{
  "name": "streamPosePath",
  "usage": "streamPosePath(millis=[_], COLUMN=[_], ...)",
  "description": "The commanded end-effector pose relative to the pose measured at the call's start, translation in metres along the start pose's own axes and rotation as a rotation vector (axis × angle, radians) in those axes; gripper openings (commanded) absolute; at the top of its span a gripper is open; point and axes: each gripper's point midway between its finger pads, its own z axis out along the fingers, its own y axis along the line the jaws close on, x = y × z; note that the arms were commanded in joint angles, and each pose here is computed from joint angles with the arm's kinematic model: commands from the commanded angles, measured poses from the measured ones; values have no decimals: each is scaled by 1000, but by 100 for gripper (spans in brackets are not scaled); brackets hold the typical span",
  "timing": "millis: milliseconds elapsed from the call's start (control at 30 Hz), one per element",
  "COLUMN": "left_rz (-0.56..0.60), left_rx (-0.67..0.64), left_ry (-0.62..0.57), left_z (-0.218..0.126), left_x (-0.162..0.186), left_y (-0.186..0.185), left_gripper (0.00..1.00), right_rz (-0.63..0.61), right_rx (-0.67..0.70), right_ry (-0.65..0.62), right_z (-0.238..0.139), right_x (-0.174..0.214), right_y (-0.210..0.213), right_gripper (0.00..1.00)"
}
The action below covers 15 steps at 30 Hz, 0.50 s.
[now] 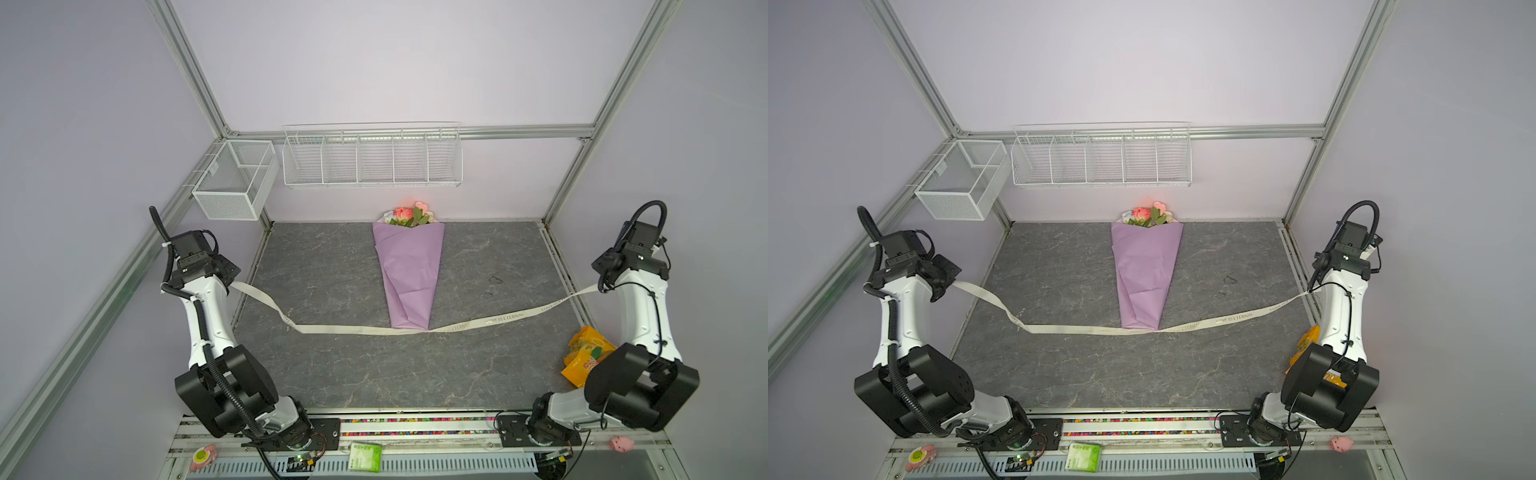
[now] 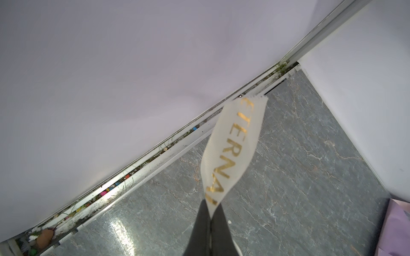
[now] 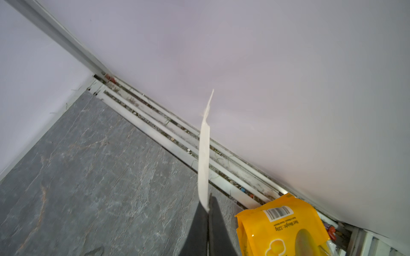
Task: Tie the bouquet of fake flowers
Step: 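Lift both ribbon ends and pull them apart away from the cone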
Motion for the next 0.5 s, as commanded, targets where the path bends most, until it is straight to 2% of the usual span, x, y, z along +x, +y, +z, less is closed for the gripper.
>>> streamPosePath(millis=[0,100,300,367,433,467], left_rz=[2,3,33,40,51,52], left_rx=[-8,-20,14,15,22,22], left_ry=[-30,-17,115,150,181,185], left_z=[0,8,38,44,43,43], left_x=[-10,-8,18,22,24,24], left_y=[0,1,-5,-6,-9,-10], left_gripper=[0,0,0,5,17,26], right_rz=[1,-18,-78,-103,-121,-130], right_rx=[70,-13,-67,-96,-115,-132], right_ry=[-115,-56,104,152,205,225], right_z=[-10,0,29,36,39,38], right_x=[-35,-25,29,42,51,54], right_y=[-10,8,25,32,37,41], right_gripper=[6,7,7,9,16,26])
